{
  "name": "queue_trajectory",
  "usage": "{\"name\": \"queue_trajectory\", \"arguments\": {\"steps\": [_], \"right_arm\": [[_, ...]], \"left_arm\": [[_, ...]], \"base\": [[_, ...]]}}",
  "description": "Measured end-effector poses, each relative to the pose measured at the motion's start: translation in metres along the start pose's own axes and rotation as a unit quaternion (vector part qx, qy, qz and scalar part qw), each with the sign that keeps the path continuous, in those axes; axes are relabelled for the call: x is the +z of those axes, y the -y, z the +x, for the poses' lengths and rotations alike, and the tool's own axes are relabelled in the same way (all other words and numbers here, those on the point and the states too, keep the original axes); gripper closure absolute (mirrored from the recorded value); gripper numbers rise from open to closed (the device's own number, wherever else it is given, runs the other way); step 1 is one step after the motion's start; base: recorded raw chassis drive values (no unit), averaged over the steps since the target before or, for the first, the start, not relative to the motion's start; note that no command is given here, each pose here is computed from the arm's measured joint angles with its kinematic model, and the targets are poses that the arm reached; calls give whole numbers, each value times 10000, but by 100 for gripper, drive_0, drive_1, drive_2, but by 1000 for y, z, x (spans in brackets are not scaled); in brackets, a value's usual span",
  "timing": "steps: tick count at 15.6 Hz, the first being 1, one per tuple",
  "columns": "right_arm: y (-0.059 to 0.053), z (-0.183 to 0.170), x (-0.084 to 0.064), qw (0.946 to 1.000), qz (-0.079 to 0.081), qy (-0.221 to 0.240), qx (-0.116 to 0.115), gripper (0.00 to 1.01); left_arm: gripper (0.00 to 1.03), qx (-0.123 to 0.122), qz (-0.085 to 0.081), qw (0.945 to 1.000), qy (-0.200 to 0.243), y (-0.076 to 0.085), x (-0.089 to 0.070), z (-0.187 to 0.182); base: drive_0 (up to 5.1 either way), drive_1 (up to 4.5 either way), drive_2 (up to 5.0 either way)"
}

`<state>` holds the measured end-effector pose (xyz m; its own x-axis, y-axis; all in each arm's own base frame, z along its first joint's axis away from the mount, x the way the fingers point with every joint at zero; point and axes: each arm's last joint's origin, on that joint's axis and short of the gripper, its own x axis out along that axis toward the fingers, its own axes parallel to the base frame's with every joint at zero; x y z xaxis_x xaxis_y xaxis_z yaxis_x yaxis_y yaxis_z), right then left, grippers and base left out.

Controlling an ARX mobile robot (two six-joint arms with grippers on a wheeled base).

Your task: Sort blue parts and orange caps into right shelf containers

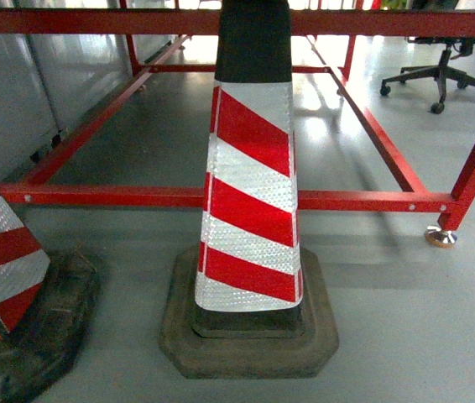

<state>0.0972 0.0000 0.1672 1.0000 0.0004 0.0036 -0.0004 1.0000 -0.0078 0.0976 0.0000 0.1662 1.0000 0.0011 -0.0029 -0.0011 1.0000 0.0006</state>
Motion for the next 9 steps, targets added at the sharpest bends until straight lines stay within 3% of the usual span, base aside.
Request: {"name": "queue_trajectory", "arguments": {"steps": [9], "right_arm": [[0,0,0,10000,0,0,0,3]], "left_arm": [[5,0,-2,10000,-2,0,0,0]], "base": [[0,0,0]]}}
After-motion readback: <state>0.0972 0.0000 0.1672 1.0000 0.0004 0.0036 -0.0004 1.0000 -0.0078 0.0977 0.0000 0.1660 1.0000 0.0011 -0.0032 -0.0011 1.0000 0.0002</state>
